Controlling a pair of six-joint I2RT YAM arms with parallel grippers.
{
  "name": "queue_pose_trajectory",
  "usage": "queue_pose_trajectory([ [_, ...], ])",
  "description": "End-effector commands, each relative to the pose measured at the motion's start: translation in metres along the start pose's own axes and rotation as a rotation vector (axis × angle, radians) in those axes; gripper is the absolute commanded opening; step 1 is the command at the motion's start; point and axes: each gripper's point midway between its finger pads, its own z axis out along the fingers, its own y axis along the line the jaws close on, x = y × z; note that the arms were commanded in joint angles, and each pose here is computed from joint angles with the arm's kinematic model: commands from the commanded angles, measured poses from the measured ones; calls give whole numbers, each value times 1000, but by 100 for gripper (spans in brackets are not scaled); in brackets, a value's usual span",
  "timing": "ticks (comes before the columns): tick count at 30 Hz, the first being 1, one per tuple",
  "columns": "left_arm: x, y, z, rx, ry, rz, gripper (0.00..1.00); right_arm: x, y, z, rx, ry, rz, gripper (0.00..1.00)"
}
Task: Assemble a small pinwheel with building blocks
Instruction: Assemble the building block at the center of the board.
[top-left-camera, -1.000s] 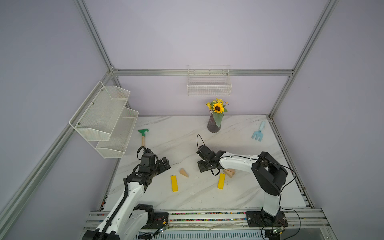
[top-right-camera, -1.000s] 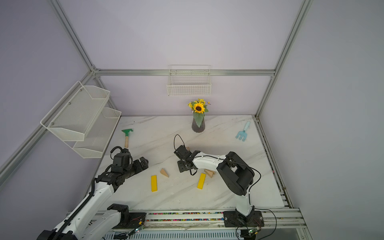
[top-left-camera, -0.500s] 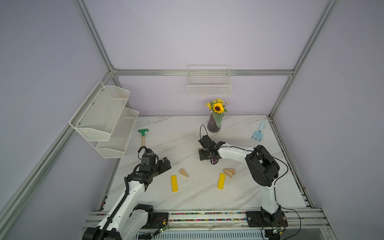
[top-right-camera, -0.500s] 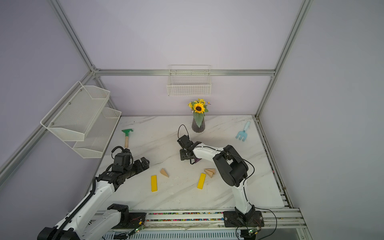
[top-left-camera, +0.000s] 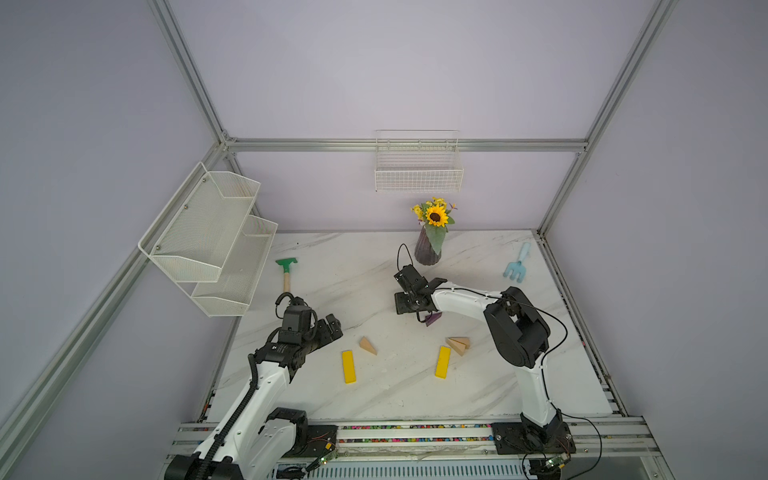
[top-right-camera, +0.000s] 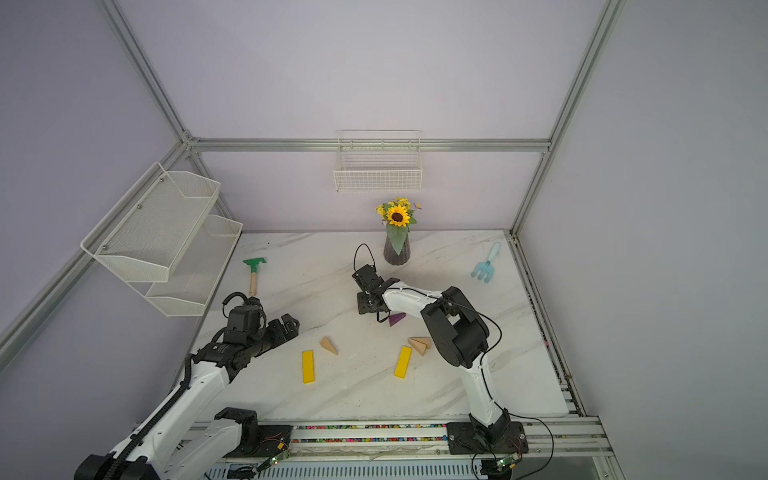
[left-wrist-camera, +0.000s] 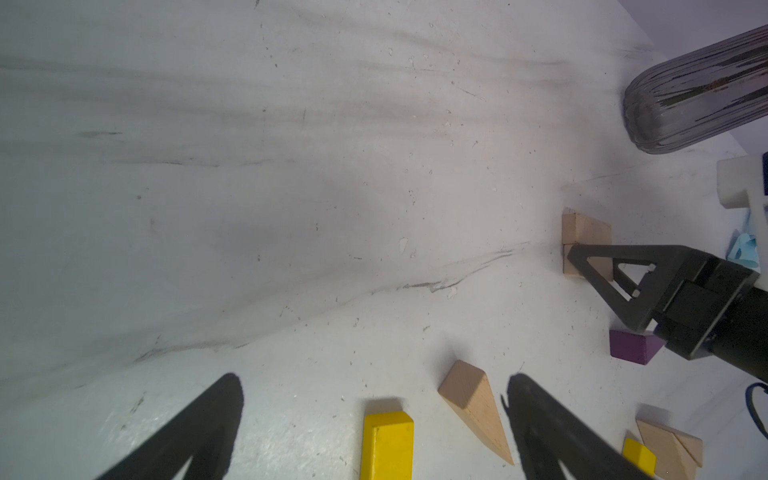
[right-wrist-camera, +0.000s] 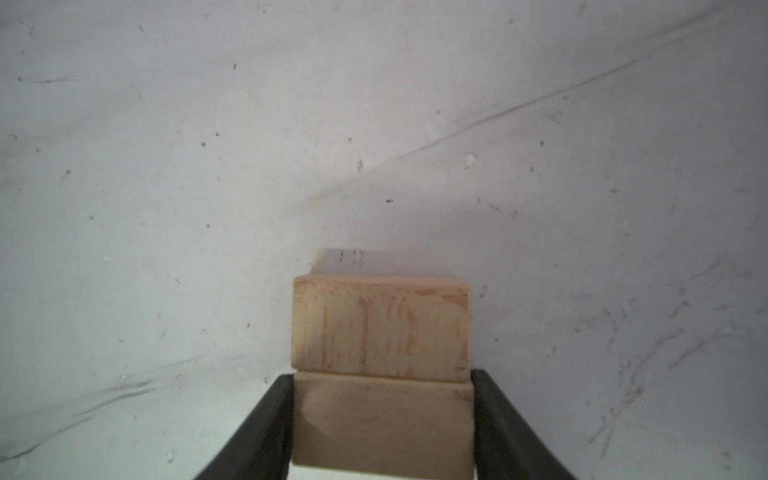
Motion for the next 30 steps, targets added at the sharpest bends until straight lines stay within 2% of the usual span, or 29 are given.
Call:
queue_pose_trajectory([
  [1,-5,-7,-2,32,-26,-8,100,36,-15,24,44,120,5,59],
  [18,-3,-6,-1,28,-21,-7,100,34,-11,25,33,120,8,76],
  [23,-4,-6,-1,26,-23,-4,100,18,-5,7,11,80,12,79],
  [30,-7,-7,-1,26,-27,1,100,-24,5,-36,-28,-18,-14,82],
])
